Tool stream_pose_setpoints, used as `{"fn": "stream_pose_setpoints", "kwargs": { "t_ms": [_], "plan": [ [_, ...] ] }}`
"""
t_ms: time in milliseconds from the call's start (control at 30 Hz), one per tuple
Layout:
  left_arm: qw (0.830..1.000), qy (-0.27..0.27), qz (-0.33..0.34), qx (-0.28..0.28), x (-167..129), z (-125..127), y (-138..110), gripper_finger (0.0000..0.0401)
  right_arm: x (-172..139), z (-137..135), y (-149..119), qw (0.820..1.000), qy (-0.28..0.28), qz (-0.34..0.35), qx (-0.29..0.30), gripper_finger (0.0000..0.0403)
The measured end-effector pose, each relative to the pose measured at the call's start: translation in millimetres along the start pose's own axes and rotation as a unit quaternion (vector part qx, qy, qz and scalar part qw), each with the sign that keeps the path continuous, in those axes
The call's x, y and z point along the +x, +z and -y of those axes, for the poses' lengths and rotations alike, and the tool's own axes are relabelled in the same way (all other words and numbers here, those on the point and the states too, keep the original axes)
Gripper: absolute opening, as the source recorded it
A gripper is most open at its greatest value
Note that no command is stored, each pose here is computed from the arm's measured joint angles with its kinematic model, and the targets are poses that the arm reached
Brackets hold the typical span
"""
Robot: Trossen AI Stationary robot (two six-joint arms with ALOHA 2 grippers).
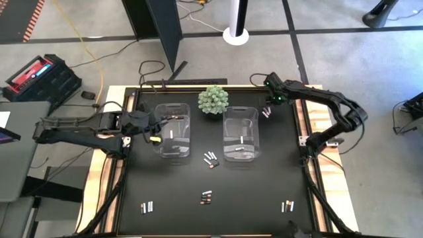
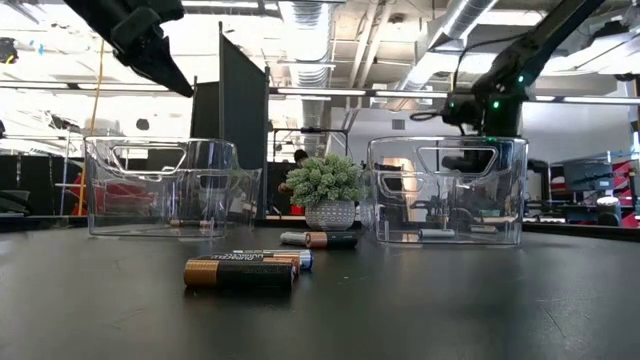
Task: Sort batteries
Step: Put the white-blue battery into the right transparent bin
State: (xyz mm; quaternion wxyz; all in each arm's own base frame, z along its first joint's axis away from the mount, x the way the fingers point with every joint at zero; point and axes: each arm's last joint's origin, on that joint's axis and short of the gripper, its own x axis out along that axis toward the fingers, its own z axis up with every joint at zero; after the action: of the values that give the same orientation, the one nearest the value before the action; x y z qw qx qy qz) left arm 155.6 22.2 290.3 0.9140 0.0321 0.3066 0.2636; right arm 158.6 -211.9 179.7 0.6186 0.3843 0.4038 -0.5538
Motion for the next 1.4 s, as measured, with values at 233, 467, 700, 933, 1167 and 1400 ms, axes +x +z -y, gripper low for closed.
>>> {"fn": "stream_pose_setpoints", "kwargs": {
  "t_ms": [233, 467, 700, 933, 1167, 1400],
  "plan": [
    [1.0, 0.001, -0.006, 0.0, 3.3, 1.7, 0.1, 0.0073, 26.0, 4.7, 3.1, 0.999, 0.001, -0.041, -0.021, 0.0188],
    [1.0, 0.002, -0.006, -0.01, 3.1, 1.5, 0.0, 0.0073, 36.4, -3.4, 1.6, 0.997, -0.001, -0.054, -0.051, 0.0183],
    [1.0, 0.002, -0.007, -0.011, 3.1, 1.6, -0.1, 0.0073, 36.6, -4.4, -2.1, 0.996, -0.008, -0.07, -0.055, 0.0182],
    [1.0, 0.002, -0.007, -0.011, 3.1, 1.6, -0.1, 0.0073, 34.4, -3.7, -8.6, 0.994, -0.025, -0.097, -0.037, 0.0182],
    [1.0, 0.002, -0.007, 0.006, 3.1, 1.6, -0.1, 0.0073, 32.4, -2.0, -14.2, 0.991, -0.042, -0.122, -0.029, 0.018],
    [1.0, 0.002, -0.007, 0.011, 3.1, 1.5, 0.0, 0.0073, 31.6, -4.5, -17.0, 0.991, -0.043, -0.126, -0.027, 0.0127]
  ]
}}
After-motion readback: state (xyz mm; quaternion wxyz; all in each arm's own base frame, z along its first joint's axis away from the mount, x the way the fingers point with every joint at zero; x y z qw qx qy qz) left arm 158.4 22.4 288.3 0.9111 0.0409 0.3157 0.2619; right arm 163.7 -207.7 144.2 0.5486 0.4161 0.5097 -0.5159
